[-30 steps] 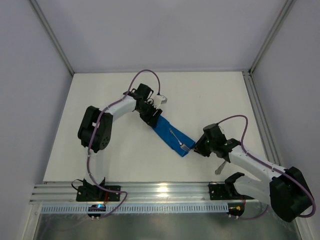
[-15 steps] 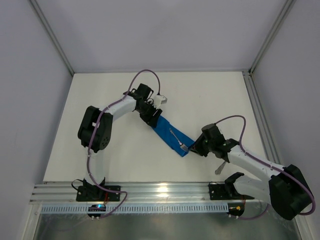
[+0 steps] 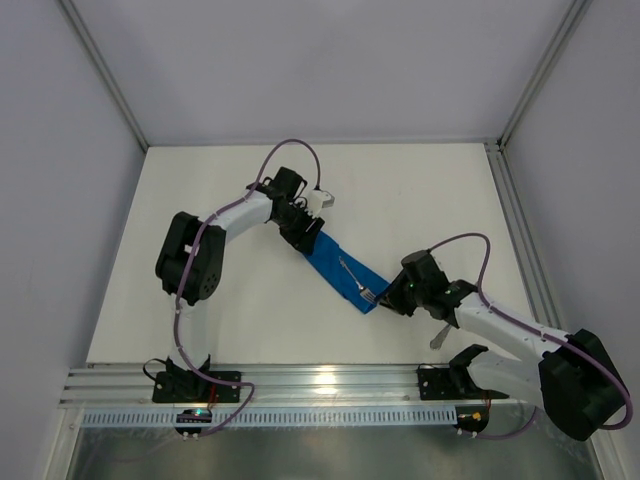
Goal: Fold the napkin into a case and place the utensils inside
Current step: Insert the fork into the folded napkin.
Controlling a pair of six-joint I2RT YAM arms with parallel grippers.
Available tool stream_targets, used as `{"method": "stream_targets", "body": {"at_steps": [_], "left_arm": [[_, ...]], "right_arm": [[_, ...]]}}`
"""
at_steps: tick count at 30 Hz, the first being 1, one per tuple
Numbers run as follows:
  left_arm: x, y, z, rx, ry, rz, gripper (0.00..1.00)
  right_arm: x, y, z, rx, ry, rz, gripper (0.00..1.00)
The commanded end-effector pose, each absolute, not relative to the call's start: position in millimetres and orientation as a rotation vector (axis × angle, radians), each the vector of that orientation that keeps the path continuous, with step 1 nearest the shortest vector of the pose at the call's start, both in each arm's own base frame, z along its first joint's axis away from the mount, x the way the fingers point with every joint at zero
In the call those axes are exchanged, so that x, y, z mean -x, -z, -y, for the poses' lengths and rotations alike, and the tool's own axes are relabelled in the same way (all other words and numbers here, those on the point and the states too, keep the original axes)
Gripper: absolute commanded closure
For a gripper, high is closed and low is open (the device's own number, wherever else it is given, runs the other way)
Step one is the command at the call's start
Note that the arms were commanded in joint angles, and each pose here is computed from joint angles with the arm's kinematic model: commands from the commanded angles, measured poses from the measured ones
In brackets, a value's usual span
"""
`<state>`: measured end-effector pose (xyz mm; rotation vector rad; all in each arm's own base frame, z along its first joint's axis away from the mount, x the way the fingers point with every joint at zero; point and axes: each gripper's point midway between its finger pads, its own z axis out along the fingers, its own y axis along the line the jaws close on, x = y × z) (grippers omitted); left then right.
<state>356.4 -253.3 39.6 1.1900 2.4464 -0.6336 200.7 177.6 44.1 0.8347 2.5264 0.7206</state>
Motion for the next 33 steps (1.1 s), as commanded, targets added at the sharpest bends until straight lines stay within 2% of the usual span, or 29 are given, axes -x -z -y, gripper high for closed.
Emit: {"method": "stream_targets", "body": {"at_steps": [1, 6, 10, 16, 21, 33], "left_arm": [[-363.1, -59.8, 258.9, -1.199, 0.627, -2.366, 0.47], [-362.5, -58.8, 258.8, -1.201, 0.629, -2.368, 0.48], [-362.3, -57.9, 257.8, -1.203, 0.622, -2.371, 0.48], [-368.0, -59.3, 255.1, -1.207, 0.579, -2.35, 0.48], [-375.5, -58.9, 253.3, -1.212, 0.539, -2.319, 0.43], [-375.1, -57.3, 255.5, -1.236, 0.555, -2.302, 0.46]], "right_arm": [[-206.0, -44.9, -180.2, -0.849, -0.735, -2.498, 0.75], [-205.7, -42.0, -181.4, -0.855, -0.746, -2.497, 0.76], [-209.7, -43.9, -183.3, -0.856, -0.755, -2.484, 0.87], [-220.9, -51.3, -185.3, -0.799, -0.728, -2.48, 0.96], [-233.0, -54.7, -187.5, -0.713, -0.702, -2.518, 0.96], [-269.6, -66.9, -206.7, -0.622, -0.731, -2.542, 0.96]]}}
